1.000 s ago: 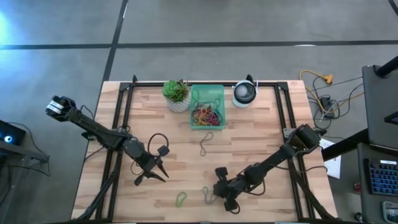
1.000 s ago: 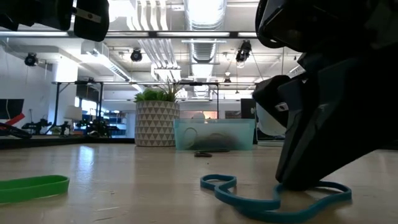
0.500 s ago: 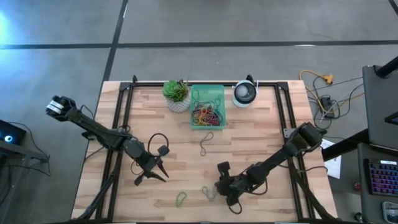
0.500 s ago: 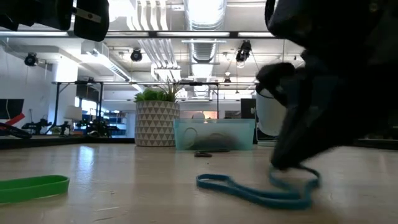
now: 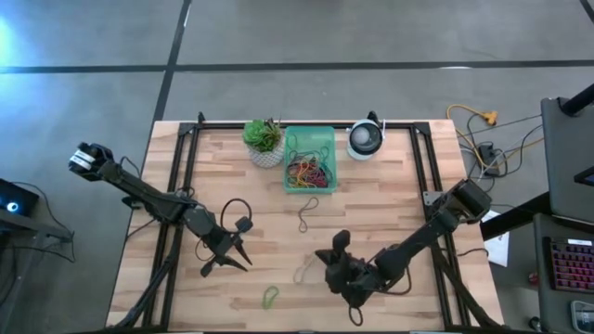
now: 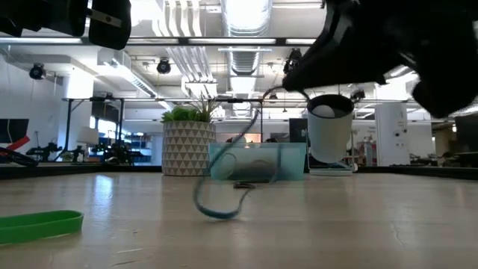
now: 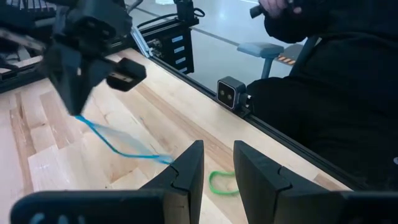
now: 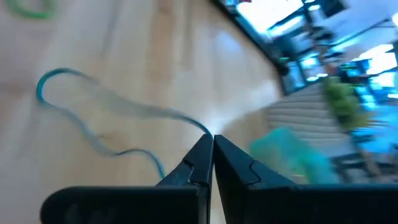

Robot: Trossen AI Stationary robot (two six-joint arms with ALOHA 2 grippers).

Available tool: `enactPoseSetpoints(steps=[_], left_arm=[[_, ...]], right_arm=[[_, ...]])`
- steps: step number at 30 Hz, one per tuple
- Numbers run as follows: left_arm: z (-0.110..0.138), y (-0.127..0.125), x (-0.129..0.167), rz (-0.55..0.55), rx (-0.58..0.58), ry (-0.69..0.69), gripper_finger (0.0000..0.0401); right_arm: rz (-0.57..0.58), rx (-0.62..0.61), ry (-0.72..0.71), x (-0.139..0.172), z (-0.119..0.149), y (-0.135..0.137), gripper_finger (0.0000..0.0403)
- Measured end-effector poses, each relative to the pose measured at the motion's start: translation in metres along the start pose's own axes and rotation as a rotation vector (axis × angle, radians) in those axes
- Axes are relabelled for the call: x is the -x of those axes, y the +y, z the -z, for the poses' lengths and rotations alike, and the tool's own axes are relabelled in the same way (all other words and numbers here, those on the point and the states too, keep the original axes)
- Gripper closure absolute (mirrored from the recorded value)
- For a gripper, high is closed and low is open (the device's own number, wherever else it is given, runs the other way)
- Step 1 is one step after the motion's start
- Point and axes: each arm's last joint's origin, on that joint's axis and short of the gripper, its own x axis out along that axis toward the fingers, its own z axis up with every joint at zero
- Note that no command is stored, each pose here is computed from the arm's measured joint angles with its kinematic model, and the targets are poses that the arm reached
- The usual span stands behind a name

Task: Pick and place rubber bands into bin
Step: Put the blue rubber band into the green bin

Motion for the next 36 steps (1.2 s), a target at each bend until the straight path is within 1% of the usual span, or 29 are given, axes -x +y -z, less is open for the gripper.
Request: enactPoseSetpoints(steps=[4,6,11,17,22,27,30,36], left_arm=[[0.0,0.0,0.0,0.0,0.0,0.0,0.0329],[0.0,0.0,0.0,0.0,0.0,0.0,0.0329],[0.0,0.0,0.0,0.0,0.0,0.001,0.0329],[0.001,0.0,0.0,0.001,0.001,0.005,0.0329],[0.001,0.0,0.0,0.002,0.0,0.006,0.0329],[0.004,-0.001,0.0,0.003,0.002,0.013,0.0329],[0.006,-0.001,0.0,0.003,0.003,0.019,0.0329],[0.007,-0.001,0.0,0.004,0.004,0.023,0.0329]], right_arm=[[0.139,0.023,0.016,-0.007,-0.005,-0.013,0.0395],[0.186,0.032,0.031,-0.013,-0.009,-0.021,0.0395],[0.242,0.027,0.063,-0.03,-0.021,-0.049,0.0395],[0.313,0.0,0.136,-0.065,-0.025,-0.095,0.0394],[0.307,-0.065,0.189,-0.097,-0.016,-0.136,0.0394],[0.382,-0.141,0.255,-0.12,-0.001,-0.175,0.0394],[0.412,-0.172,0.277,-0.128,0.004,-0.192,0.0394],[0.427,-0.235,0.302,-0.142,0.017,-0.221,0.0394]])
